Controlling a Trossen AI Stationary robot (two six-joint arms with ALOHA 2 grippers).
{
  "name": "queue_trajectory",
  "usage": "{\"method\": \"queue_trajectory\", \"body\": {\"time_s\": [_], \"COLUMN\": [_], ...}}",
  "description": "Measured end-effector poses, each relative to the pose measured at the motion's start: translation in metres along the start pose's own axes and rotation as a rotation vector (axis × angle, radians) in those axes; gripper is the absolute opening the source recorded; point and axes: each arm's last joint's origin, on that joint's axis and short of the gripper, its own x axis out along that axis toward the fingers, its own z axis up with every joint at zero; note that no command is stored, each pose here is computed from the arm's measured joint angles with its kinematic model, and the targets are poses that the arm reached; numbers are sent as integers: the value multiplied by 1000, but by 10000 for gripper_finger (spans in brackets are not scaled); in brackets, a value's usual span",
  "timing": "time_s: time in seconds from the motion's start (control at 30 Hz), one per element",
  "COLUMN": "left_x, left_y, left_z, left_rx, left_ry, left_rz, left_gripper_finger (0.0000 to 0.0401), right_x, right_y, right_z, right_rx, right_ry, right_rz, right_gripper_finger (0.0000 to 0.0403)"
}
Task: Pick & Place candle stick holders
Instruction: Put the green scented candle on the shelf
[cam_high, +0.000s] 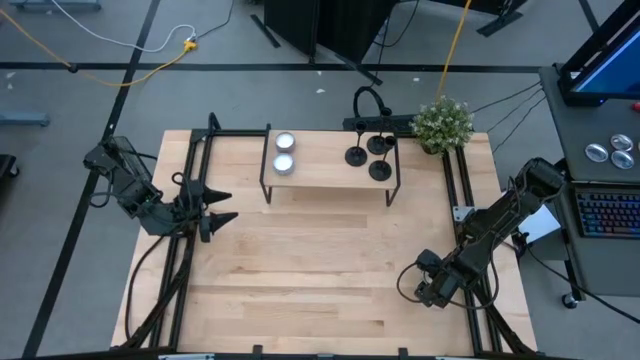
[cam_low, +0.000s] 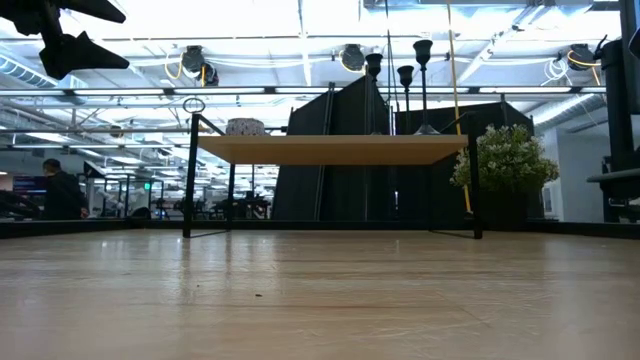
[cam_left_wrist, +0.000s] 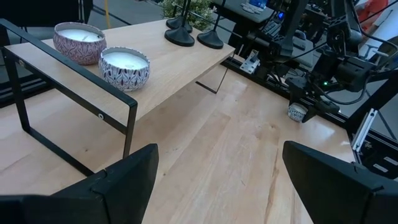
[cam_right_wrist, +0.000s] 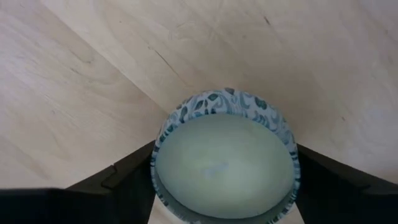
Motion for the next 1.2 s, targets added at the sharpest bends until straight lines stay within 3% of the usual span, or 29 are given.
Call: {"method": "queue_trajectory", "body": {"time_s": [0.63,1.0,1.2], "left_x": [0,0,0], "left_y": [0,0,0], "left_z": [0,0,0], "left_rx": [0,9,10], "left_ry": [-5,-6,-5], "left_rz": [4,6,6], "left_gripper_finger": [351,351,351], "right_x": [-12,-55,-100], "right_y": [17,50,64], "right_z": [11,68,113], "right_rx": [-65,-186,-274], "right_ry": [5,-116,-316], "right_rz": [76,236,316], "right_gripper_finger": [291,291,291]}}
